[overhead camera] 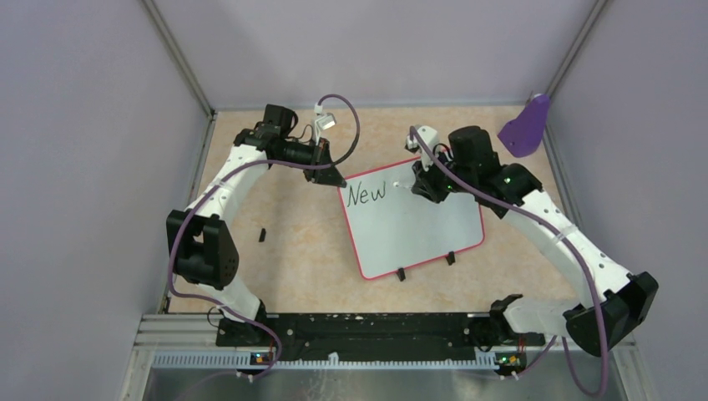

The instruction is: Write a sentence on the whiteboard

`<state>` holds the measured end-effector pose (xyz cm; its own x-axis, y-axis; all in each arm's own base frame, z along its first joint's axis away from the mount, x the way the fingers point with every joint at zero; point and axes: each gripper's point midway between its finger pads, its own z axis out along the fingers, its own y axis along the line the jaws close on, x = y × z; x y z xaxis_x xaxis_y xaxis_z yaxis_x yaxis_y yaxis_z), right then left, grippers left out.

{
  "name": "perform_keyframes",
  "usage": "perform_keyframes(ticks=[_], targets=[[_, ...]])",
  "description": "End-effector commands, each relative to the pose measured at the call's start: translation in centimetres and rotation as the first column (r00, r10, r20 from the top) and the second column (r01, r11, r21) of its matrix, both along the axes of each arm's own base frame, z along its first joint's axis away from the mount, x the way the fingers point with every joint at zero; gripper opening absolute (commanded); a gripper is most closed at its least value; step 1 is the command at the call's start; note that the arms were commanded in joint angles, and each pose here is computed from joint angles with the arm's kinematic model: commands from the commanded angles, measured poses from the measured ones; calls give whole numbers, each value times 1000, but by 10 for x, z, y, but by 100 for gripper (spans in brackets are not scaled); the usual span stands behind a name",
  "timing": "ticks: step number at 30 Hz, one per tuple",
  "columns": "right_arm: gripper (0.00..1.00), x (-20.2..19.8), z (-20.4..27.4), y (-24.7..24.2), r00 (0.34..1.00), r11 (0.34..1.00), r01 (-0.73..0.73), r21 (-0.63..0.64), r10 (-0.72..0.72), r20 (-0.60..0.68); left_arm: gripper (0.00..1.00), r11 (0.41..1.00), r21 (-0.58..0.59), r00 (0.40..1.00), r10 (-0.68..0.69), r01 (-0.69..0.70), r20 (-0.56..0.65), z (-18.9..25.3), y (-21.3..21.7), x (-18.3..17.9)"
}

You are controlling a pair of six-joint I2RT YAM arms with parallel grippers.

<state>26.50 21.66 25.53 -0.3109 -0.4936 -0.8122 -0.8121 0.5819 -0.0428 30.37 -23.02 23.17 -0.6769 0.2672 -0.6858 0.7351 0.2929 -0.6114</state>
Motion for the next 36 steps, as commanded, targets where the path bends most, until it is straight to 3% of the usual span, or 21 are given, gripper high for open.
perform_keyframes(ticks=[1,21,36], targets=[[0,17,10,-2,996,998,66,2,-66,65,0,1000,-3,1000,-19,19,22,6,-2,-9],[0,29,8,6,994,996,86,-16,-84,73,0,1000,-4,1000,-21,21,21,5,-2,-9],[0,14,-10,12,998,997,42,-61,-39,46,0,1000,-1,1000,-21,21,20,4,-2,-9]])
